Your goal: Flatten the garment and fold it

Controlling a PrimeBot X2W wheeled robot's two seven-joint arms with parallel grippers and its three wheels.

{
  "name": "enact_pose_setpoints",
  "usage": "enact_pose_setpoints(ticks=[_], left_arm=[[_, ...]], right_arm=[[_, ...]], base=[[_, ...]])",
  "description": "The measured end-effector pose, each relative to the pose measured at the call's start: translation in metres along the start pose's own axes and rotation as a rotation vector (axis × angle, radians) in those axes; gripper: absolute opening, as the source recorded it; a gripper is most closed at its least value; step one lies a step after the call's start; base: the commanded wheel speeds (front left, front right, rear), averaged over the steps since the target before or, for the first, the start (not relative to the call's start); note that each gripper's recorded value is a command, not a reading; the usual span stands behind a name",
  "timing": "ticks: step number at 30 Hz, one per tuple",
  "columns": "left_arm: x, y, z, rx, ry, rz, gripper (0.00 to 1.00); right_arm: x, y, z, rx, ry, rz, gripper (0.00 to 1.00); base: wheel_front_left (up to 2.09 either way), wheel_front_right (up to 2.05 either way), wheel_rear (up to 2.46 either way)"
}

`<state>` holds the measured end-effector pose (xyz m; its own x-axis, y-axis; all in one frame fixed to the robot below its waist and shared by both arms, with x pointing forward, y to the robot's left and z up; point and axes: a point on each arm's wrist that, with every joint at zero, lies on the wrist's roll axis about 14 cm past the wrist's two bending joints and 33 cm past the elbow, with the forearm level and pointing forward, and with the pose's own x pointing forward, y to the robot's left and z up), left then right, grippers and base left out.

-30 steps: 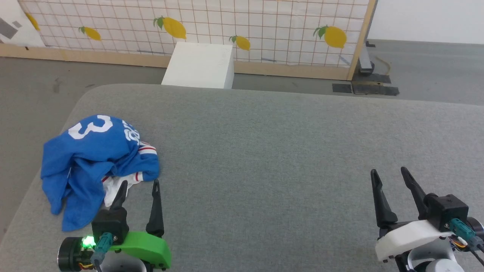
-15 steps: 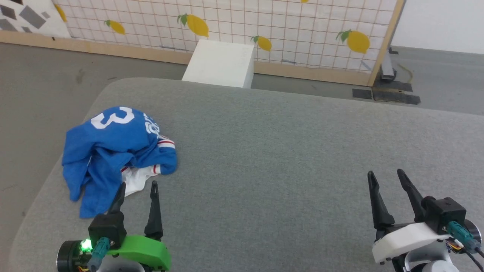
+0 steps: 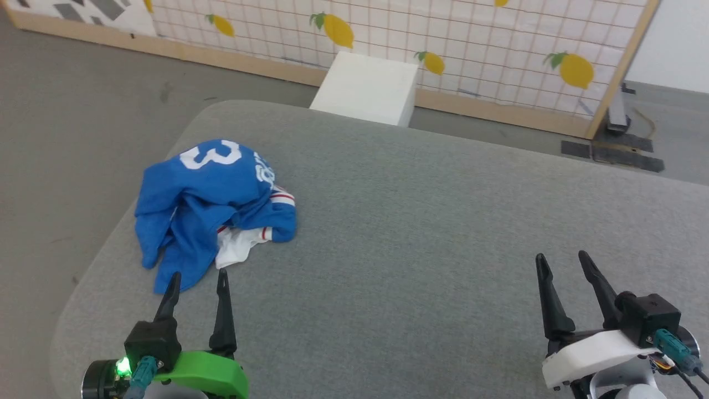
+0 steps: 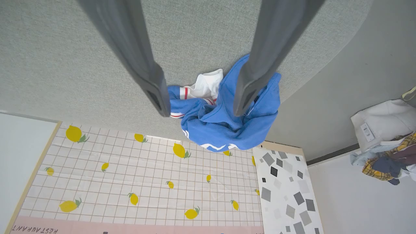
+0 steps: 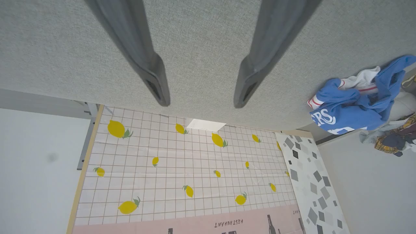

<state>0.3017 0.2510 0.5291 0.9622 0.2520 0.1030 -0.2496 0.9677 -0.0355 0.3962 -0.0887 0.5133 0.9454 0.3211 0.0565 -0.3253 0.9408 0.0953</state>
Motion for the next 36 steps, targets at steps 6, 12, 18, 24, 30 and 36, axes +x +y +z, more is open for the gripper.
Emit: enact_pose_setpoints(ticks=[6, 12, 18, 24, 30, 36], left_arm=[[-0.011, 0.016, 0.002, -0.004, -0.010, 0.052, 1.00], [-0.025, 0.034, 0.003, -0.007, -0.021, 0.111, 1.00], [-0.036, 0.045, 0.005, -0.010, -0.033, 0.149, 1.00], [-0.046, 0.054, 0.008, -0.014, -0.051, 0.184, 1.00], [-0.052, 0.059, 0.006, -0.013, -0.049, 0.204, 1.00], [-0.055, 0.064, 0.008, -0.028, -0.062, 0.226, 1.00]], right_arm=[[0.009, 0.017, -0.002, 0.014, -0.004, 0.051, 1.00], [0.017, 0.035, -0.005, 0.029, 0.000, 0.106, 1.00], [0.021, 0.047, -0.006, 0.045, -0.004, 0.138, 1.00], [0.023, 0.056, -0.004, 0.058, -0.014, 0.162, 1.00], [0.025, 0.062, -0.007, 0.067, -0.011, 0.178, 1.00], [0.029, 0.066, -0.010, 0.082, -0.011, 0.187, 1.00]], base=[[0.00, 0.00, 0.00], [0.00, 0.00, 0.00], [0.00, 0.00, 0.00], [0.00, 0.00, 0.00], [0.00, 0.00, 0.00], [0.00, 0.00, 0.00]])
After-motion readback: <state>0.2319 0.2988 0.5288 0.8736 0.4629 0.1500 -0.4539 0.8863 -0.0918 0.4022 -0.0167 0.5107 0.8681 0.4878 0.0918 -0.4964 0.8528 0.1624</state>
